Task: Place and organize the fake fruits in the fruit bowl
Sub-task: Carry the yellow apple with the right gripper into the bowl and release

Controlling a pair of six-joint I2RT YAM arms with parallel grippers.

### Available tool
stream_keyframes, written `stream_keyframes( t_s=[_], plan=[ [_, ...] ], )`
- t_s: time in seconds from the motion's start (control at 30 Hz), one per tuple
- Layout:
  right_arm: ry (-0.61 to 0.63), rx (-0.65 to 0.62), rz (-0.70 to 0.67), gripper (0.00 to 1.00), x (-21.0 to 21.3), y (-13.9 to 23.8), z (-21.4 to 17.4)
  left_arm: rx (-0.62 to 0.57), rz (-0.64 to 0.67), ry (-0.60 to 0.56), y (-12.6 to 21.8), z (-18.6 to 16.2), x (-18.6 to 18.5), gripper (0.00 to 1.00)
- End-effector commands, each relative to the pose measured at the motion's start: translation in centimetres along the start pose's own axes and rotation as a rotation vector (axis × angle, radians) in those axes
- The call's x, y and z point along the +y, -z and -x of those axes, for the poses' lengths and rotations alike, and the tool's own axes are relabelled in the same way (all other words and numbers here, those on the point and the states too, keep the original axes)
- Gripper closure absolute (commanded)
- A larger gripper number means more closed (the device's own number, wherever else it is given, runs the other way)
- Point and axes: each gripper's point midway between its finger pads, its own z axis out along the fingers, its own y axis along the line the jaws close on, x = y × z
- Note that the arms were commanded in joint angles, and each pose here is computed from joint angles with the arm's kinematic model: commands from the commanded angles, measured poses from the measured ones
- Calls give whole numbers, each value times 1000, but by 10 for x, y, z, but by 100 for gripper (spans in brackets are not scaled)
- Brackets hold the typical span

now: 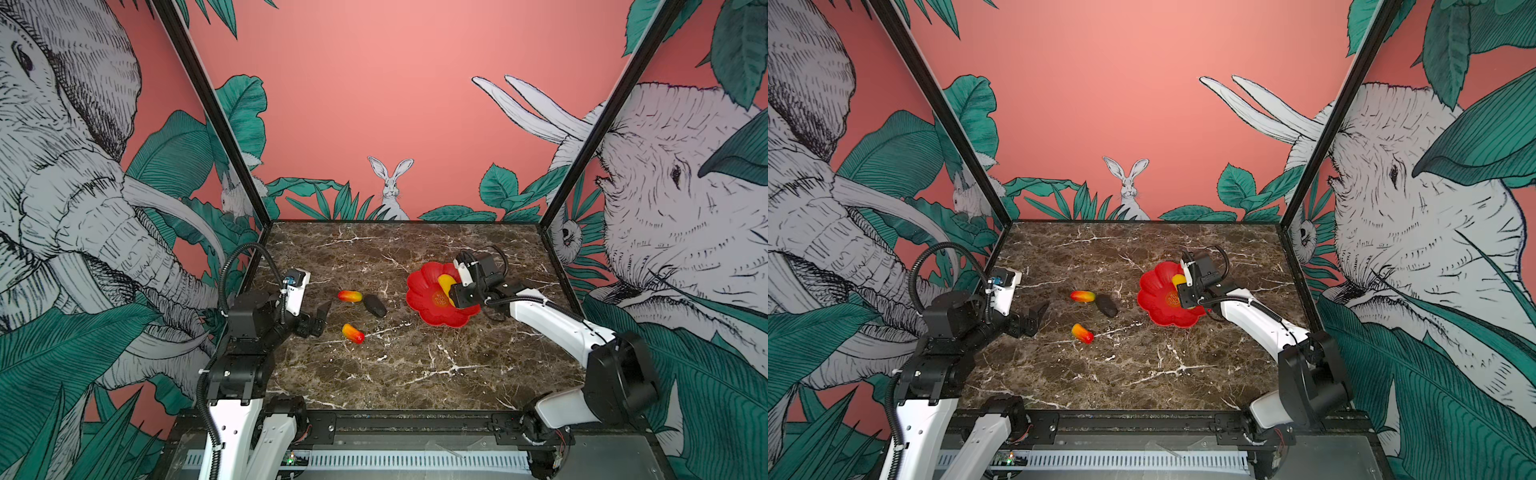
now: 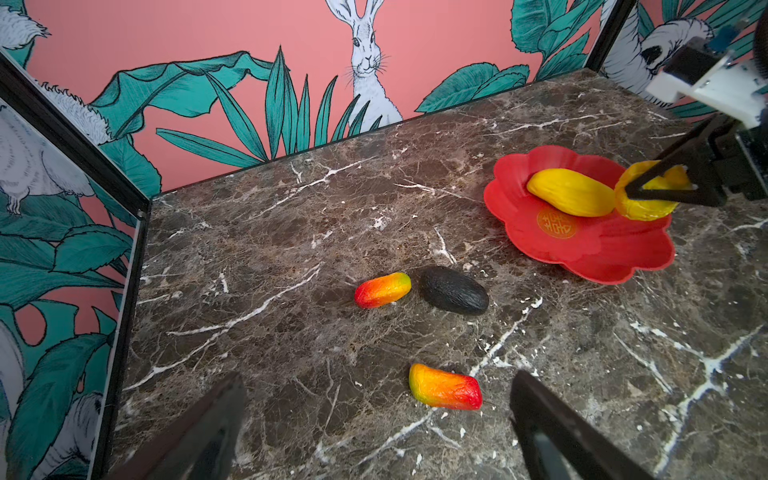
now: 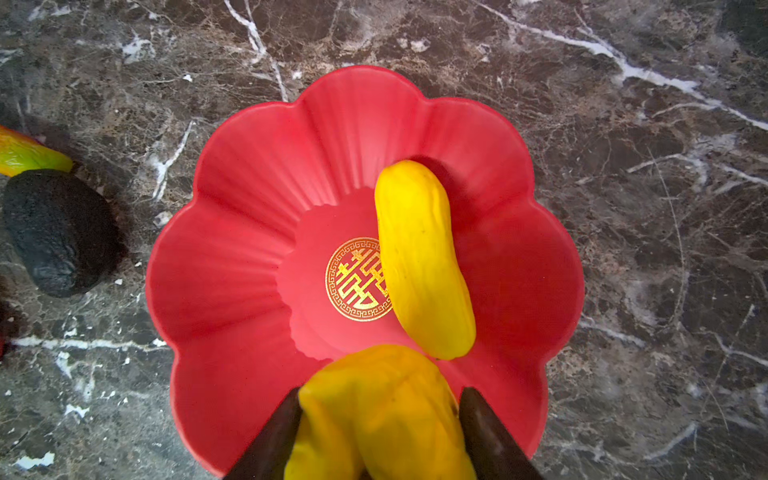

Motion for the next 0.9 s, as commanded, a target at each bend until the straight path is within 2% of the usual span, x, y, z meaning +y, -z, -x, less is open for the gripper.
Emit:
stream_keyframes(
  t_s=[0.0,0.67,0.87],
  plan=[
    [-26,-12,12,60,1,-15,3,-13,-3,3,-1,0,0,0],
    [-49,48,-45,60,-11,-36,-25,-13,-6,1,-2,1,0,0],
    [-57,45,-60,53,-13,-43,-24,-15,-4,1,-1,1,0,0]
  ],
)
